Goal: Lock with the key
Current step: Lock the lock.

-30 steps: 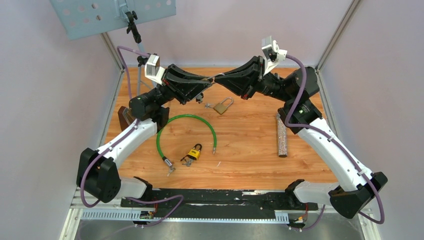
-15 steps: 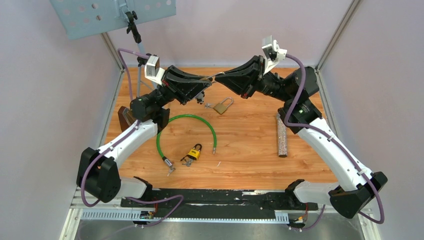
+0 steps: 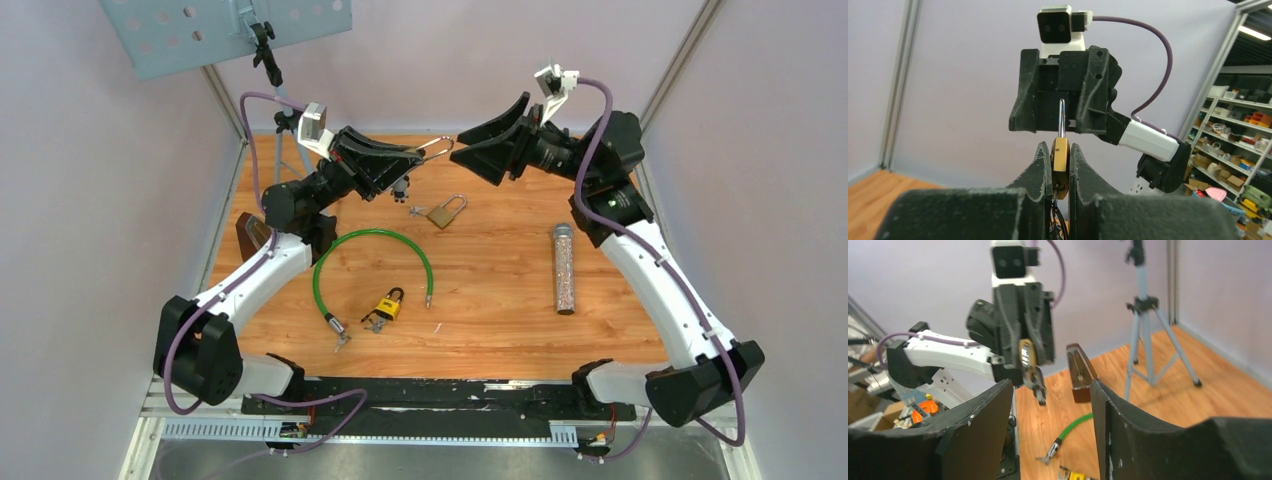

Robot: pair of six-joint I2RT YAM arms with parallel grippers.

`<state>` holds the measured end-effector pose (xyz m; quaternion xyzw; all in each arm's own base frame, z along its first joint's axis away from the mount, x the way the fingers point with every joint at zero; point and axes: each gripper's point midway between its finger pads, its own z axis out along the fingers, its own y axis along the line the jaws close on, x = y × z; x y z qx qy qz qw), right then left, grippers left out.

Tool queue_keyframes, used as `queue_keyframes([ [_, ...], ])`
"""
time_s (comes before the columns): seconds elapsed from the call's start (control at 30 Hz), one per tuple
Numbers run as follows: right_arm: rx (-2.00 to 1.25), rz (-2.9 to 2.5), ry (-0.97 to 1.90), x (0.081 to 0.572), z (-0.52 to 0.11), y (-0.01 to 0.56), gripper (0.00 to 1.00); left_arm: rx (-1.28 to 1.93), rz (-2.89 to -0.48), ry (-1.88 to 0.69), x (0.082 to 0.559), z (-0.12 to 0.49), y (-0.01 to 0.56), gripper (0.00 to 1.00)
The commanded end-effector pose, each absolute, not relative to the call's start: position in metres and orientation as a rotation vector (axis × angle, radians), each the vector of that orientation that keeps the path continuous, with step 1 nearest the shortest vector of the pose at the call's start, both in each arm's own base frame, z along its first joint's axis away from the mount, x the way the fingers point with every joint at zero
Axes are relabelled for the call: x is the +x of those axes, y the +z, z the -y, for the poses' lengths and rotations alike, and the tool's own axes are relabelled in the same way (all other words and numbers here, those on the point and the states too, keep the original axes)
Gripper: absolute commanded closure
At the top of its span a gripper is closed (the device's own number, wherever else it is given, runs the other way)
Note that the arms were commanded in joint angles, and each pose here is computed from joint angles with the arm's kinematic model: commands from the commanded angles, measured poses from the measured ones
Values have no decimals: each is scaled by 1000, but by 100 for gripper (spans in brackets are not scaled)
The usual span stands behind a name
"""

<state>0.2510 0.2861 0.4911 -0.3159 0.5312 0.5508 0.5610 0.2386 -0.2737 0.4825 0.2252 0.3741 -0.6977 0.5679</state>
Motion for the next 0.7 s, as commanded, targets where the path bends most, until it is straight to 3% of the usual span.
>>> queue_keyframes([
  [0.0, -662, -1470, 1496, 261, -266, 470, 41, 528, -969, -1603, 245, 266, 488, 100],
  [0.3, -593, -1423, 1283, 268, -248, 458, 29, 554, -1238, -1608, 258, 268, 451, 100],
  [0.43, -555, -1506, 1352, 275, -254, 448, 34, 598, -1290, -1648, 252, 271, 443, 100],
  [0.53, -566, -1529, 1392, 275, -259, 443, 45, 616, -1318, -1699, 247, 272, 439, 100],
  [0.67, -583, -1540, 1402, 273, -263, 436, 47, 626, -1337, -1762, 242, 274, 439, 100],
])
